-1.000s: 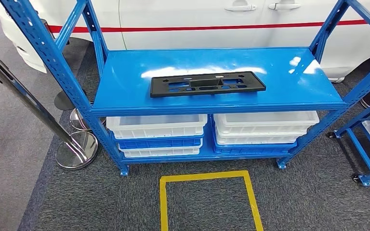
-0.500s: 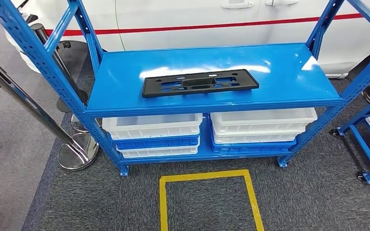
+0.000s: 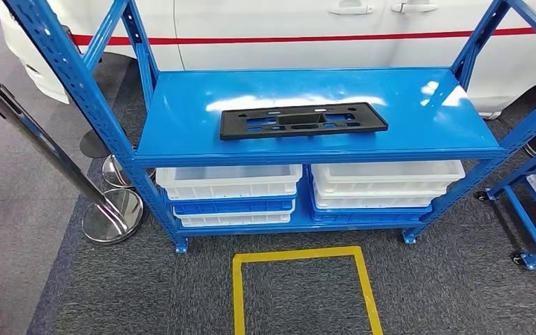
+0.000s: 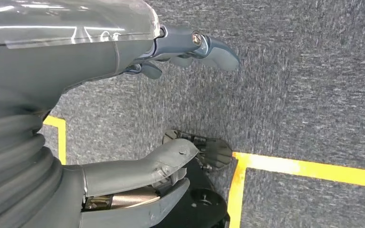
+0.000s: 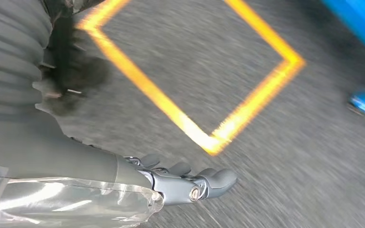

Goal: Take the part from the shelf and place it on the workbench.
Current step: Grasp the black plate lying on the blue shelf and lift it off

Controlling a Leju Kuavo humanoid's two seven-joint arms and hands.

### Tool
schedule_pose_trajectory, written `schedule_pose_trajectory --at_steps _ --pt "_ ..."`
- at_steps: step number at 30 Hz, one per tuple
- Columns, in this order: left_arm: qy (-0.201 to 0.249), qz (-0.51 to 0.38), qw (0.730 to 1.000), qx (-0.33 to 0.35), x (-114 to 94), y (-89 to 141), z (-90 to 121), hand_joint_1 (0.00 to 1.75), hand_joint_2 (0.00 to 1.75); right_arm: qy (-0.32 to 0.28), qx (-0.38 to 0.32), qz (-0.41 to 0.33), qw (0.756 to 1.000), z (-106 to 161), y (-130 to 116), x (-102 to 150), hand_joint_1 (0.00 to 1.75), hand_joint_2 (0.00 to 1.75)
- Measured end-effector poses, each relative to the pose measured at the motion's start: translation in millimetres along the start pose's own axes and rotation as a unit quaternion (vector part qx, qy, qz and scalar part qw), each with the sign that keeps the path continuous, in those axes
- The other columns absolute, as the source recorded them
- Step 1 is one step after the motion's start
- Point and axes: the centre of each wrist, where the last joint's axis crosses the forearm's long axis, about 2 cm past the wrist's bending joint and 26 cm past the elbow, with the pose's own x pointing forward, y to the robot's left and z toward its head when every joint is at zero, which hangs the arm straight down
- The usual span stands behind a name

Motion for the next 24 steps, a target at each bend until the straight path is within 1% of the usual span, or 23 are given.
schedule_pose_trajectory --at_steps 4,10,18,24 --pt "0.001 0.004 1.000 -0.001 -1 -1 0 0.00 1.75 -0.037 -0.037 -0.043 0.998 -18 -14 17 0.00 1.75" --pt "0.001 0.009 1.000 0.000 1 -2 0 0.00 1.75 -0.082 -0.070 -0.080 0.991 -36 -26 39 0.00 1.75" --pt "0.001 0.012 1.000 -0.001 0 -2 0 0.00 1.75 -0.135 -0.090 -0.112 0.980 -53 -40 63 0.00 1.75" --pt "-0.001 0.013 1.000 -0.003 2 -1 -1 0.00 1.75 -0.200 -0.099 -0.127 0.966 -67 -53 92 0.00 1.75"
